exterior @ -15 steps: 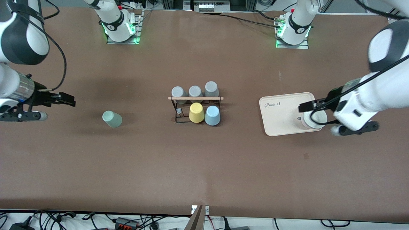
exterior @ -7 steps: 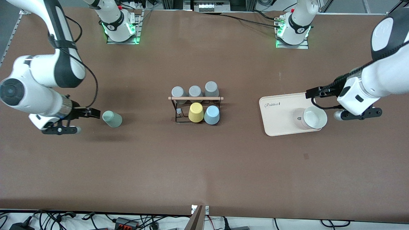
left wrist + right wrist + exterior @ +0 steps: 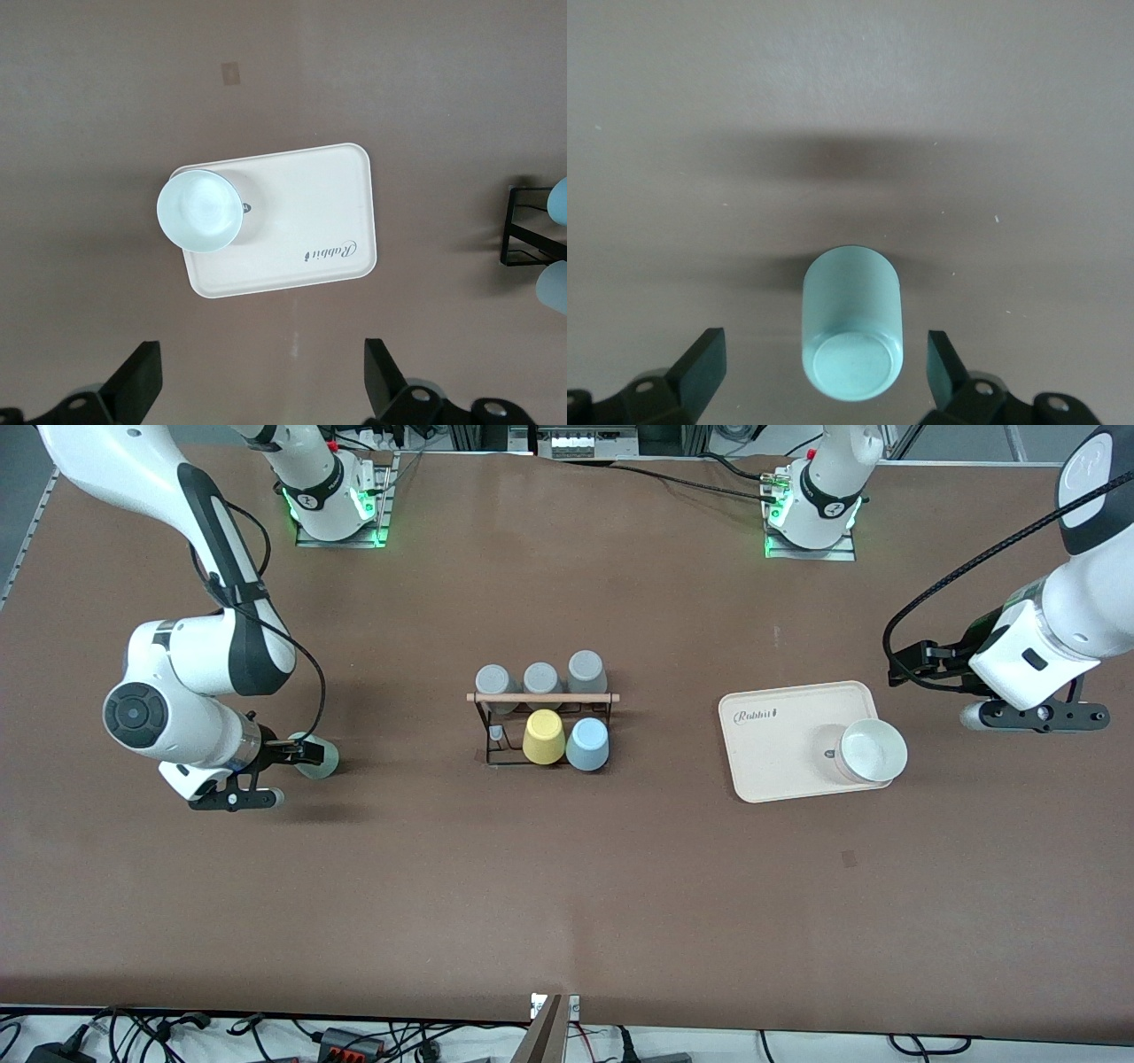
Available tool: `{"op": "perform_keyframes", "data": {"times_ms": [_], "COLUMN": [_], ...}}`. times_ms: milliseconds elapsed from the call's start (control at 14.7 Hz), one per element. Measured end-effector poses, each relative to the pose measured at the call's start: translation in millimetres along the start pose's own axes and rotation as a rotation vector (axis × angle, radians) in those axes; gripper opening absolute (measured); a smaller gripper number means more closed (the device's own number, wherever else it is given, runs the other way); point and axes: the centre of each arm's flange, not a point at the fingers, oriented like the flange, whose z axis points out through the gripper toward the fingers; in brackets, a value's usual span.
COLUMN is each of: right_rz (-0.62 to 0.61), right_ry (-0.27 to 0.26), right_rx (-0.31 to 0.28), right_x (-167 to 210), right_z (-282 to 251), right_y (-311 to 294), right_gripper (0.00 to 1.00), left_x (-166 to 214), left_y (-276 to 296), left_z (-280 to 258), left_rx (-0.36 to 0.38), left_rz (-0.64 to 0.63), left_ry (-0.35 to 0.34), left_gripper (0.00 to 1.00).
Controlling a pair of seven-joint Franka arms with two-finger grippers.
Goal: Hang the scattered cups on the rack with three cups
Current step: 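Grasp the pale green cup with the right gripper and lift it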
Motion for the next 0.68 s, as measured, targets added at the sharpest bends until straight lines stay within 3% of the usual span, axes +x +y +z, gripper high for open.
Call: {"op": "perform_keyframes", "data": {"times_ms": [408, 680], "right_rz": [0.012, 0.020], "right_ry": [-0.021, -0.033], "right_rx": [-0.002, -0.003], "right_x": [-7.9, -8.6], "right_z": [19.1, 29.0], "right_y": [3.5, 7.5], "right_gripper": [1.00, 1.00], "left_x": [0.0, -10.8], "left_y": [-1.4, 4.2], "left_z": [0.4, -1.1], "left_rx": [0.001, 0.007], "left_rz": [-0.007, 0.004], "left_ry": [-0.003, -0.050], "left_gripper": [1.00, 1.00]}}
